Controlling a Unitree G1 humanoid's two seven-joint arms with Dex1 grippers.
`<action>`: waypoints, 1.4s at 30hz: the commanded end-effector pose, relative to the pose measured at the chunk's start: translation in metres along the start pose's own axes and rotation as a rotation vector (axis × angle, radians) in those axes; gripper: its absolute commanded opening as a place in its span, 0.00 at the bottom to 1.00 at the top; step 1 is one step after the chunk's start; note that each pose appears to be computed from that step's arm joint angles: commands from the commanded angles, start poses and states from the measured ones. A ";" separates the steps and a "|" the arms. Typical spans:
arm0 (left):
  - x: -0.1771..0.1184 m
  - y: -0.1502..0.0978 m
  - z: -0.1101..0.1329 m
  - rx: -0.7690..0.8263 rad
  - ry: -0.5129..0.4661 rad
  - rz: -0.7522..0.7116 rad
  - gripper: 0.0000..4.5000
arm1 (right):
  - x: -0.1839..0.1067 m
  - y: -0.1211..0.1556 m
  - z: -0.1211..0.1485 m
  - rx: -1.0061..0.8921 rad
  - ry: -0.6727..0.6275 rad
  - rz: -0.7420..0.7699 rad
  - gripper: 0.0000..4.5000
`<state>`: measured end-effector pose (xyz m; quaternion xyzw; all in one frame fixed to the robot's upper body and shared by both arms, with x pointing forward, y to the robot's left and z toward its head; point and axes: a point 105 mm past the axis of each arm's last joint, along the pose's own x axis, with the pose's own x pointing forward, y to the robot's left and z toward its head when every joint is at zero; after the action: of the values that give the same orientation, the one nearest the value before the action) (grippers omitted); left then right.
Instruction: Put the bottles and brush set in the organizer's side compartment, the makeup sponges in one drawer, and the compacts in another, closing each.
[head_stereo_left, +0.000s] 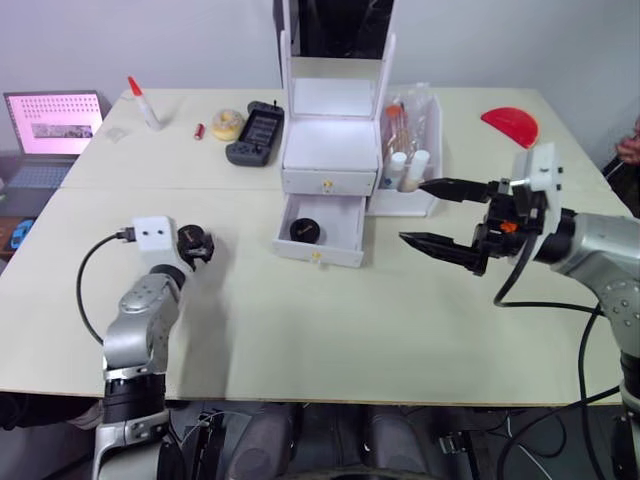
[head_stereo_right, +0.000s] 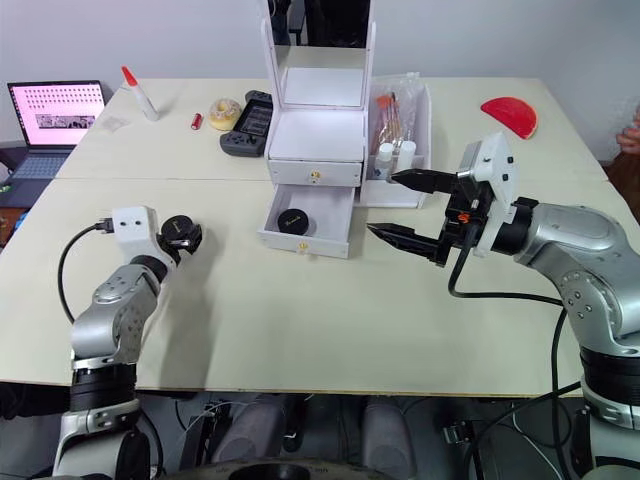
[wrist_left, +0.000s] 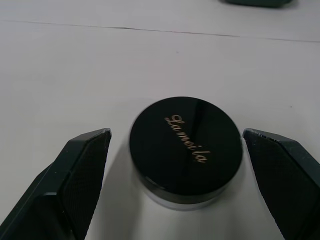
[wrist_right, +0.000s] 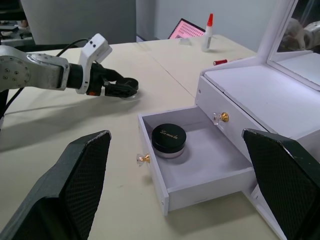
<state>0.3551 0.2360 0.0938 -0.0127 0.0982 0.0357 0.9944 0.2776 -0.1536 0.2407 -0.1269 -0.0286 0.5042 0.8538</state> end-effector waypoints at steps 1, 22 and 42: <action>0.003 0.000 0.011 0.048 -0.044 -0.002 0.99 | -0.002 0.001 0.013 -0.043 -0.035 -0.006 1.00; 0.010 0.002 0.011 0.072 -0.009 0.005 0.60 | -0.005 0.005 0.011 -0.032 -0.031 -0.023 1.00; -0.065 -0.131 0.106 0.247 -0.221 -1.211 0.60 | -0.019 0.001 0.003 -0.026 0.018 -0.089 1.00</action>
<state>0.3362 0.1191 0.2056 0.0492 -0.0212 -0.4703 0.8809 0.2717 -0.1677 0.2304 -0.1184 -0.0051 0.4718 0.8737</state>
